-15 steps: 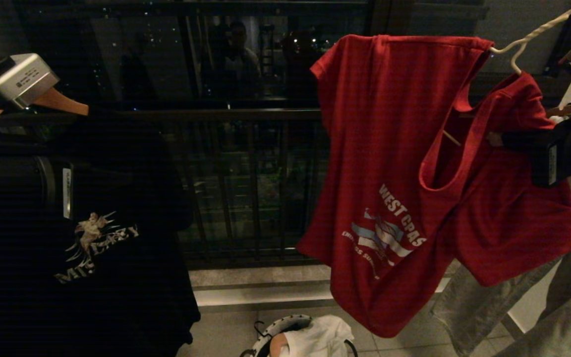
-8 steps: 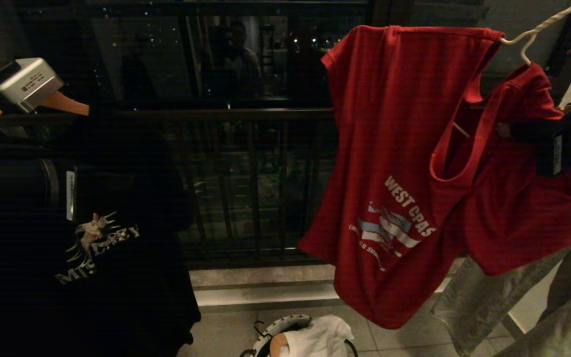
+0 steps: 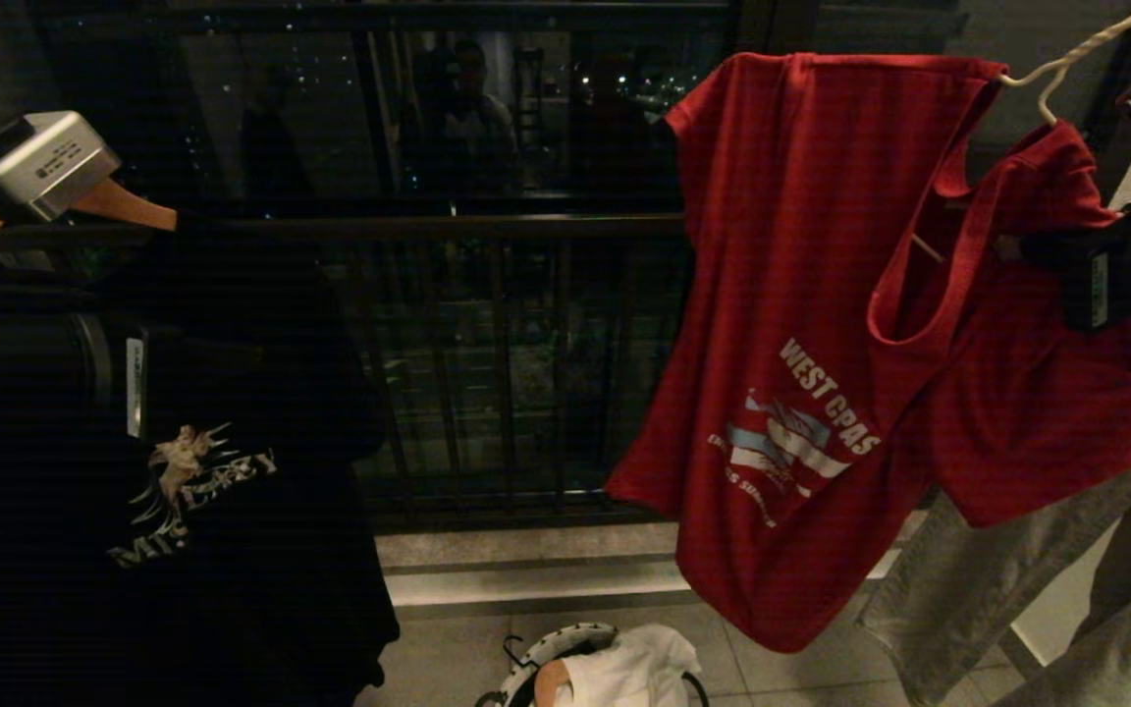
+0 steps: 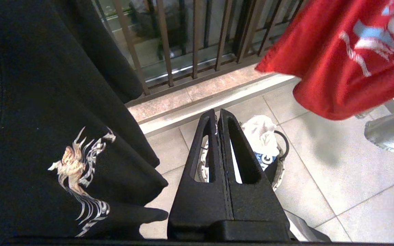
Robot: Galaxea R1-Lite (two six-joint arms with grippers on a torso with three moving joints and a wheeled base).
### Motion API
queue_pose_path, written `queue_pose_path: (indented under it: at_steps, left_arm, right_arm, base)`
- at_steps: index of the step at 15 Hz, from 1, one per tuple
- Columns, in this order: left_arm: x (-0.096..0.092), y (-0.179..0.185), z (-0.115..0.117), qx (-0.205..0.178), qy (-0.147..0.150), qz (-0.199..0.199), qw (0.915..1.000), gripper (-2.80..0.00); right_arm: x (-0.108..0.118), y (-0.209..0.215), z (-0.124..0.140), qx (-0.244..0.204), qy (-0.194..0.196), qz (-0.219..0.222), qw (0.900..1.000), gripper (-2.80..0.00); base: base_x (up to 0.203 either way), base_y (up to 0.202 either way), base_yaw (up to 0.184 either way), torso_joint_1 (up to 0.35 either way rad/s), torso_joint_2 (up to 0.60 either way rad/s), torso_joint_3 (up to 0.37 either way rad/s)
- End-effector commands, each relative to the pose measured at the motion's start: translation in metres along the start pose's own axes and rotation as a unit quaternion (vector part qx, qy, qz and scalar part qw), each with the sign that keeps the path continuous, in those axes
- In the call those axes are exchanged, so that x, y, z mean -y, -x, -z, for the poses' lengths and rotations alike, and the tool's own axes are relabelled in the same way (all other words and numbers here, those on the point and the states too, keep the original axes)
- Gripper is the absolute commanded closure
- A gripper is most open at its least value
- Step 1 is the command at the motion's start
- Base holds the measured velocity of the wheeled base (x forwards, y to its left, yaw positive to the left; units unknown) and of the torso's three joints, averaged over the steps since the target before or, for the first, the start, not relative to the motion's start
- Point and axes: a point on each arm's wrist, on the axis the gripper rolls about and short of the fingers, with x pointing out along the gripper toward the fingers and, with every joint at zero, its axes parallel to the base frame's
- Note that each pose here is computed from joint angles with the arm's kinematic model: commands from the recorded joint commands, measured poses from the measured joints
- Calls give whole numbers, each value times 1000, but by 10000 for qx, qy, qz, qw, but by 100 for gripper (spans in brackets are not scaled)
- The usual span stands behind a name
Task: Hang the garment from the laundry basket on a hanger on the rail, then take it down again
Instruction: Hang the clothes rack on the clothesline
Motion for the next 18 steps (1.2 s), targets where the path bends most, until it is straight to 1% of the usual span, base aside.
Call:
queue_pose_path:
  at_steps: [1, 2, 5, 8, 10, 12, 15, 17, 18]
  left_arm:
    - [0, 1, 0, 15, 2, 3, 10000, 0]
    - [0, 2, 0, 27, 1, 3, 10000, 0]
    - [0, 7, -1, 99, -3, 3, 10000, 0]
    - [1, 12, -2, 183, -7, 10, 9998, 0]
    - [1, 15, -3, 230, 6, 5, 9997, 0]
    - [1, 17, -4, 261, 4, 2, 9997, 0]
    - [1, 21, -4, 324, 4, 2, 9995, 0]
    - [1, 23, -5, 351, 9, -5, 9994, 0]
    - [1, 24, -5, 367, 8, -5, 9993, 0]
  right_arm:
    - [3, -4, -3, -8, 24, 125, 9999, 0]
    - [4, -4, -6, 11, 43, 204, 9998, 0]
    - [2, -3, -6, -27, 129, 196, 9997, 0]
    - [-7, -3, -8, -31, 191, 144, 9997, 0]
    - [-11, -4, -9, -85, 346, 221, 9991, 0]
    - [-18, -6, -12, -103, 406, 225, 9989, 0]
    - [-19, -12, -12, -187, 426, 328, 9984, 0]
    - [-20, -16, -10, -276, 530, 385, 9975, 0]
    - [-20, -17, -10, -311, 549, 488, 9968, 0]
  base:
    - [0, 0, 0, 0, 0, 0]
    - [0, 0, 0, 0, 0, 0]
    - [0, 0, 0, 0, 0, 0]
    - [0, 0, 0, 0, 0, 0]
    - [0, 0, 0, 0, 0, 0]
    - [0, 0, 0, 0, 0, 0]
    - [0, 0, 0, 0, 0, 0]
    - [0, 0, 0, 0, 0, 0]
    - [0, 0, 0, 0, 0, 0]
